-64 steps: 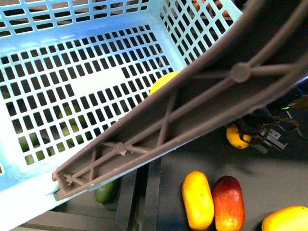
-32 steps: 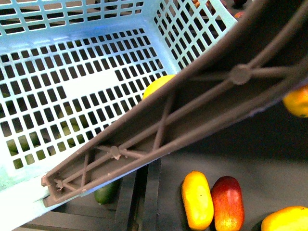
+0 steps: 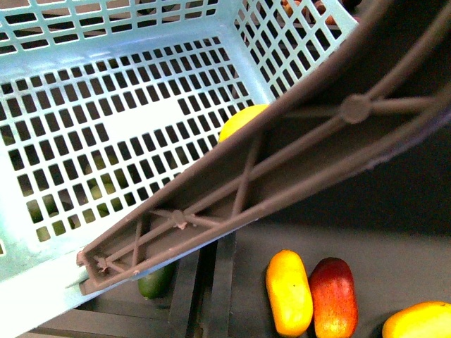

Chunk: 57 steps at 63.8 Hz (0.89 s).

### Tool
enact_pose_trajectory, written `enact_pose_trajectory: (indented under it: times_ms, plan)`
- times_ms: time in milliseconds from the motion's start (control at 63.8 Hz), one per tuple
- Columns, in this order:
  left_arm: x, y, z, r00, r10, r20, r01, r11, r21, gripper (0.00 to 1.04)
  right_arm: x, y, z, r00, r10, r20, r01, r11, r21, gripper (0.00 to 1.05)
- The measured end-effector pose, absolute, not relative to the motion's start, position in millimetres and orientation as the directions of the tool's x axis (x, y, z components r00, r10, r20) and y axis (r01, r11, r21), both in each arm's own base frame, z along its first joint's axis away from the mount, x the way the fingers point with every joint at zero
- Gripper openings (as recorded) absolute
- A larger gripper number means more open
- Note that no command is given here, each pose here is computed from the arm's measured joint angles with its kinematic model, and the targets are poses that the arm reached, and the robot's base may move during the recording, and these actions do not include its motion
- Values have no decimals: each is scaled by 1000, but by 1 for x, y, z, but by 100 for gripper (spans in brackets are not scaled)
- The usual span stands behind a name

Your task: Pick lemon and mango into basket

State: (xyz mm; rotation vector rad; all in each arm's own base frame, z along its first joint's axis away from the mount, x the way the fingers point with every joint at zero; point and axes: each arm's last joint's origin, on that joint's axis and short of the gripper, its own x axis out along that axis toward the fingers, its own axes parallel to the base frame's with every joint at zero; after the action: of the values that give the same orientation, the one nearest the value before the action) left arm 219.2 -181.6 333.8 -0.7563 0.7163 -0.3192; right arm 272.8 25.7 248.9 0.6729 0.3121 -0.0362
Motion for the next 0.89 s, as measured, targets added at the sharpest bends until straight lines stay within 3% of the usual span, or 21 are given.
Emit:
enact_pose_trajectory:
  times_ms: [94, 251, 392, 893]
  plan:
    - [219, -182, 334, 722, -504, -474, 14, 695, -718, 4, 255, 48, 272, 973, 126, -195, 28, 770, 637, 65]
    - [219, -182, 334, 722, -504, -474, 14, 695, -719, 4, 247, 75, 277, 967, 195, -161, -48, 767, 640, 65]
    - [219, -182, 334, 722, -505, -474, 14, 695, -719, 4, 248, 104, 274, 952, 262, -161, -105, 769, 631, 65]
    - [219, -182, 334, 722, -505, -474, 14, 695, -719, 4, 263, 151, 251, 919, 308, -245, -121, 814, 569, 65]
